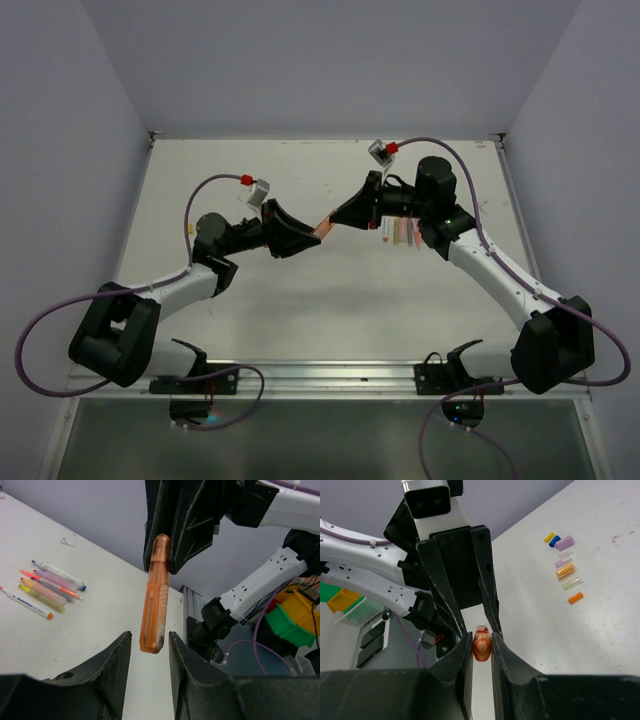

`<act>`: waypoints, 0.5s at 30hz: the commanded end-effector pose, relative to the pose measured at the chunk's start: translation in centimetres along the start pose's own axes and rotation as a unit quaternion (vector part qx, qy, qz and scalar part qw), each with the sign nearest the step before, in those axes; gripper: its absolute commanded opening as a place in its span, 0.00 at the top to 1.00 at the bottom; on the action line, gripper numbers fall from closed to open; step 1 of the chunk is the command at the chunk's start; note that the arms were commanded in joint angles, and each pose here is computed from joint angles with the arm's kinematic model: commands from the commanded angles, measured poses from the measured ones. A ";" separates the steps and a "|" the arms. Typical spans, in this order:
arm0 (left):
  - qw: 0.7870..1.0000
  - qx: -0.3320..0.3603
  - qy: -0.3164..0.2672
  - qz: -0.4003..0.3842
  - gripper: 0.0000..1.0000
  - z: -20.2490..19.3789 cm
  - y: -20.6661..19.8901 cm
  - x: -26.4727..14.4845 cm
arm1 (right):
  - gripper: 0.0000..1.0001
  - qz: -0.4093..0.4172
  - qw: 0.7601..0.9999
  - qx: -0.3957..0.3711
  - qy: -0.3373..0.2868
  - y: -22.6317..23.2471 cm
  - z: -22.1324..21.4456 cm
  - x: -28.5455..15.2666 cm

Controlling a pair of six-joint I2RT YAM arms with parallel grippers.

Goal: Open the pen caps

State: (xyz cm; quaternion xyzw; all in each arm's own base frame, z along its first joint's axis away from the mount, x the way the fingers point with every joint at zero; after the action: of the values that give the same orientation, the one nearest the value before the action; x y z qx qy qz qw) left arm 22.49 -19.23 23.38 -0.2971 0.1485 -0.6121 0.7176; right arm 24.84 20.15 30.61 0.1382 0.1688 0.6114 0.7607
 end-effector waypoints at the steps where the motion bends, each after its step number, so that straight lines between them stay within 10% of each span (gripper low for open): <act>1: 0.999 0.021 -0.027 -0.032 0.61 1.5 -1.0 0.7 | 1.00 0.024 0.999 -0.044 -0.021 1.2 1.3 -0.5; 15: 0.999 0.000 -0.026 -0.020 0.93 0.5 -1.0 0.1 | 1.00 0.008 0.998 -0.062 -0.031 1.6 1.7 -1.0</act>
State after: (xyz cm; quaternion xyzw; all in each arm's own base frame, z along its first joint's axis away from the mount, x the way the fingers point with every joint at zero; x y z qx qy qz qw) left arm 22.38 -19.56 23.96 -0.3213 0.1420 -0.6208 0.7008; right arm 24.29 19.86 31.04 0.1283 0.1533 0.6142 0.7634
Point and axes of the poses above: each gripper's point midway between its finger pads, its own x axis out along the fingers, its own y axis along the line the jaws close on, z = x × y, the point moved 9 cm from there along -x, back along the fingers, and after that the axes turned 8 degrees about -x, right-handed, at the moved point
